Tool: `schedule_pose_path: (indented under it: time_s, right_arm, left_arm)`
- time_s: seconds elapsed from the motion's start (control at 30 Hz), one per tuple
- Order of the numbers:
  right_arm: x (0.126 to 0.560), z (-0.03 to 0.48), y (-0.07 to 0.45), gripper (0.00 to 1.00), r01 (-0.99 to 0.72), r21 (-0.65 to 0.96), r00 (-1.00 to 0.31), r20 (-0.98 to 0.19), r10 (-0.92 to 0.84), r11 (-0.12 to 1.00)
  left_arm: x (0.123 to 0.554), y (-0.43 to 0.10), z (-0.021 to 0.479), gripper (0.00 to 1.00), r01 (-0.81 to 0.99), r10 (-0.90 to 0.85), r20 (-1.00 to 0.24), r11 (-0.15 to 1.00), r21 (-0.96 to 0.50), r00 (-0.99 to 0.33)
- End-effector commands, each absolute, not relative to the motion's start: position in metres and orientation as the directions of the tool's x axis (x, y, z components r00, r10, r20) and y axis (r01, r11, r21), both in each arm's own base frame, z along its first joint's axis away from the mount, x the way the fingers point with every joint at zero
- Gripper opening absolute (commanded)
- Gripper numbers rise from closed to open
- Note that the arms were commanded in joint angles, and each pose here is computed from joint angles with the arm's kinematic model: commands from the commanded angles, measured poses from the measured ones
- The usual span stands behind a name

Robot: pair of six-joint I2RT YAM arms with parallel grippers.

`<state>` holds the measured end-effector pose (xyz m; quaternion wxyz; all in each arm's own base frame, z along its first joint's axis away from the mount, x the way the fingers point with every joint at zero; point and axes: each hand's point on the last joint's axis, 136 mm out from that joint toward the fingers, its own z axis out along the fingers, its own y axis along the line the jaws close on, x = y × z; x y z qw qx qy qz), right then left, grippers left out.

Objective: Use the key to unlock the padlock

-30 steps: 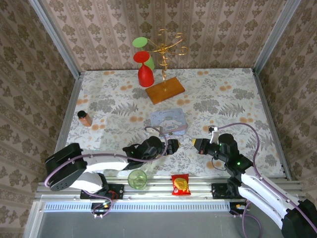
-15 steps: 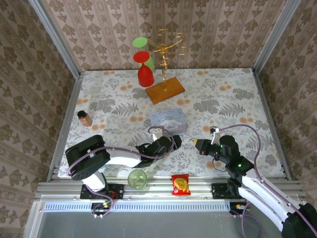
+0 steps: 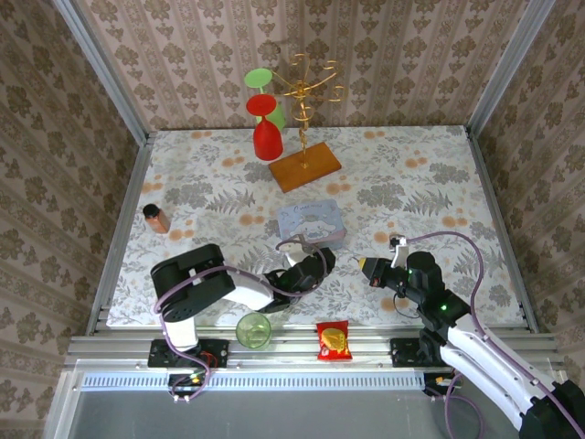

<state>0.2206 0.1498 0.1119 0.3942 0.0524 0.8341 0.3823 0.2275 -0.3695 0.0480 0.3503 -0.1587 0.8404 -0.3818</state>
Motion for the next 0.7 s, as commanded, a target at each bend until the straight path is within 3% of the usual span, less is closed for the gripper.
schedule_pose_path:
  time_s: [0.0,0.13,0.23,0.3,0.53,0.6,0.67]
  right_arm:
    - [0.218,0.101,0.144,0.0,-0.193,0.662,-0.686,-0.618,0.383,0.724]
    - [0.218,0.099,0.143,0.0,-0.187,0.666,-0.686,-0.615,0.389,0.722]
    - [0.219,0.099,0.143,0.0,-0.186,0.671,-0.685,-0.612,0.395,0.718]
    - [0.219,0.098,0.144,0.0,-0.182,0.676,-0.687,-0.607,0.399,0.714]
    - [0.218,0.091,0.147,0.0,-0.16,0.709,-0.708,-0.567,0.42,0.687]
    - [0.216,0.088,0.15,0.0,-0.151,0.723,-0.726,-0.545,0.421,0.675]
    - [0.213,0.085,0.156,0.0,-0.149,0.741,-0.755,-0.513,0.409,0.654]
  left_arm:
    - [0.223,-0.368,0.03,0.46,-0.029,-0.527,-0.442,0.665,-0.746,-0.726]
    - [0.221,-0.368,0.027,0.32,-0.021,-0.513,-0.444,0.671,-0.741,-0.735]
    - [0.217,-0.372,0.02,0.29,-0.02,-0.494,-0.438,0.68,-0.733,-0.751]
    - [0.216,-0.373,0.015,0.21,-0.019,-0.488,-0.434,0.681,-0.732,-0.757]
    - [0.215,-0.371,0.016,0.08,-0.007,-0.483,-0.438,0.678,-0.735,-0.758]
    - [0.216,-0.371,0.024,0.0,0.012,-0.474,-0.452,0.68,-0.733,-0.756]
    - [0.216,-0.373,0.032,0.0,0.036,-0.463,-0.464,0.678,-0.735,-0.755]
